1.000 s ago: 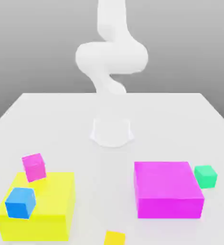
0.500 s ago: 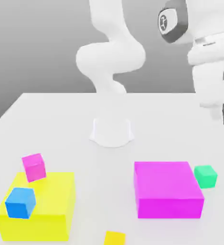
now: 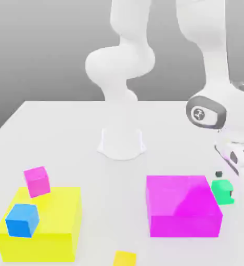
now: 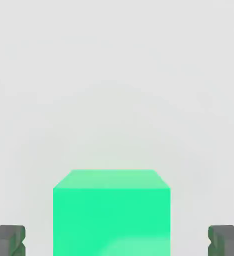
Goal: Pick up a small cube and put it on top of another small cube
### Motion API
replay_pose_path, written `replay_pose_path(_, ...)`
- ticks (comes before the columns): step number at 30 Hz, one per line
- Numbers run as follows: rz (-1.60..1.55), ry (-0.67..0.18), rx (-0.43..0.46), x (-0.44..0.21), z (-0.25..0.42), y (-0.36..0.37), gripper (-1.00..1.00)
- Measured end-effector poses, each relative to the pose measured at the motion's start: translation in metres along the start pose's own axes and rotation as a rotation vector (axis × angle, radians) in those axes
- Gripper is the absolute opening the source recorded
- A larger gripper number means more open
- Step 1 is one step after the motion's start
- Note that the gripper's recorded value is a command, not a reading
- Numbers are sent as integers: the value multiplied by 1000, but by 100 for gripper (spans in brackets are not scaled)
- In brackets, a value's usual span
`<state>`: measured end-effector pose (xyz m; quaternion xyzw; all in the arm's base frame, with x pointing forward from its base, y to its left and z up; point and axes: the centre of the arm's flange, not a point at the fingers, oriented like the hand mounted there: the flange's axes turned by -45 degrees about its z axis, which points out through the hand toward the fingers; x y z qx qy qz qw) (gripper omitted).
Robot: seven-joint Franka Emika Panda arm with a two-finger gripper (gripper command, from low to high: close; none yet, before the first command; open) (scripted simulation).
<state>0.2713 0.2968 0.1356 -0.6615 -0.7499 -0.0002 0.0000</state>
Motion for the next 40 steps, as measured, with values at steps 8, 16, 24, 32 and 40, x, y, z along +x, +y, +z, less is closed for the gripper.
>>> replay_pose_path(8,-1,-2,0,0,-13,0,-100)
replay_pose_path(16,85,-13,-18,-91,-91,65,-100)
replay_pose_path(24,128,-32,-27,-286,-160,106,-100)
replay_pose_path(32,224,-8,-2,-480,-198,34,-100)
replay_pose_path(40,242,2,2,-513,-144,11,100)
